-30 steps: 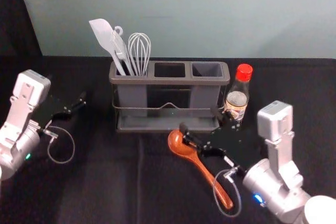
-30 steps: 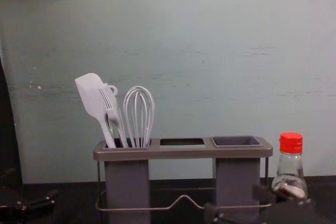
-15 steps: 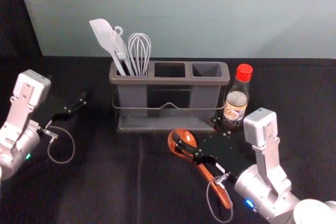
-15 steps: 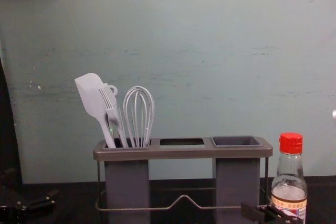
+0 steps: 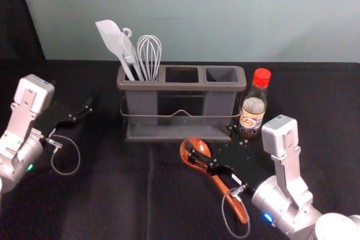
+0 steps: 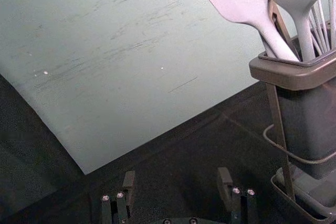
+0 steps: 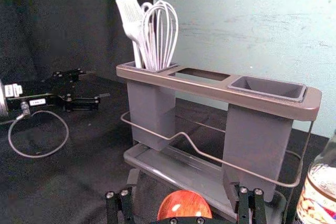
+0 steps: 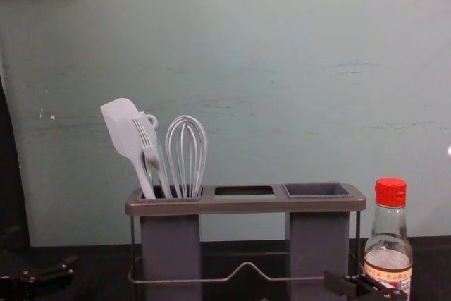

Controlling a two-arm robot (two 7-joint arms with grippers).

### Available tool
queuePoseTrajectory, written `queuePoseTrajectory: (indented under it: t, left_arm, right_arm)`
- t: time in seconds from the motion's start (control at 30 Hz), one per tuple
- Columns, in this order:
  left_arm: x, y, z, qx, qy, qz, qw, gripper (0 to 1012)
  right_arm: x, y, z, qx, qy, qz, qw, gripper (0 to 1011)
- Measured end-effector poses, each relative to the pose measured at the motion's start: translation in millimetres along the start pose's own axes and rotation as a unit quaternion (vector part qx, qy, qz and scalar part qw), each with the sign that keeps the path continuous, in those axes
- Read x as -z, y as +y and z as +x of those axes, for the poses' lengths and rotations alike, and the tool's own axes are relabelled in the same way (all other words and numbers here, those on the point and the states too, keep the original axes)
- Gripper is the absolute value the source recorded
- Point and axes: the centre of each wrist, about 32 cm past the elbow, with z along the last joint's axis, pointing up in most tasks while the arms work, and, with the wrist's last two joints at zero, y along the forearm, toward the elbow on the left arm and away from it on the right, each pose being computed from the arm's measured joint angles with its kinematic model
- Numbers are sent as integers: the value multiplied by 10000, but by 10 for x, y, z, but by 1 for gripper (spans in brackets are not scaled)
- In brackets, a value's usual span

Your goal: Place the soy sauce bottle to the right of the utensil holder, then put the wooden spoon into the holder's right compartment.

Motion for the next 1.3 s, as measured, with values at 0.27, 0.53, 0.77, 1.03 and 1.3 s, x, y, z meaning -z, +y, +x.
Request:
queuePoseTrajectory:
  t: [0.27, 0.53, 0.77, 1.03, 1.3]
  left_arm:
    - [0, 0, 0, -1, 0, 0, 10000, 1000]
    - [0, 0, 0, 0, 0, 0, 10000, 1000]
    - [0, 0, 0, 0, 0, 0, 10000, 1000]
    - [0, 0, 0, 0, 0, 0, 10000, 1000]
    - [0, 0, 0, 0, 0, 0, 10000, 1000]
  right_arm:
    - [-64, 20, 9, -16, 70, -451, 9990, 1002]
    - [-513, 147, -1, 62, -184, -1824, 9830, 1003]
    - [-863, 372, 47, 112, -163, -2712, 9623, 1002]
    - [-944, 622, 135, -23, 123, -3081, 9513, 1003]
    - [-917, 822, 170, -26, 236, -3219, 9465, 1002]
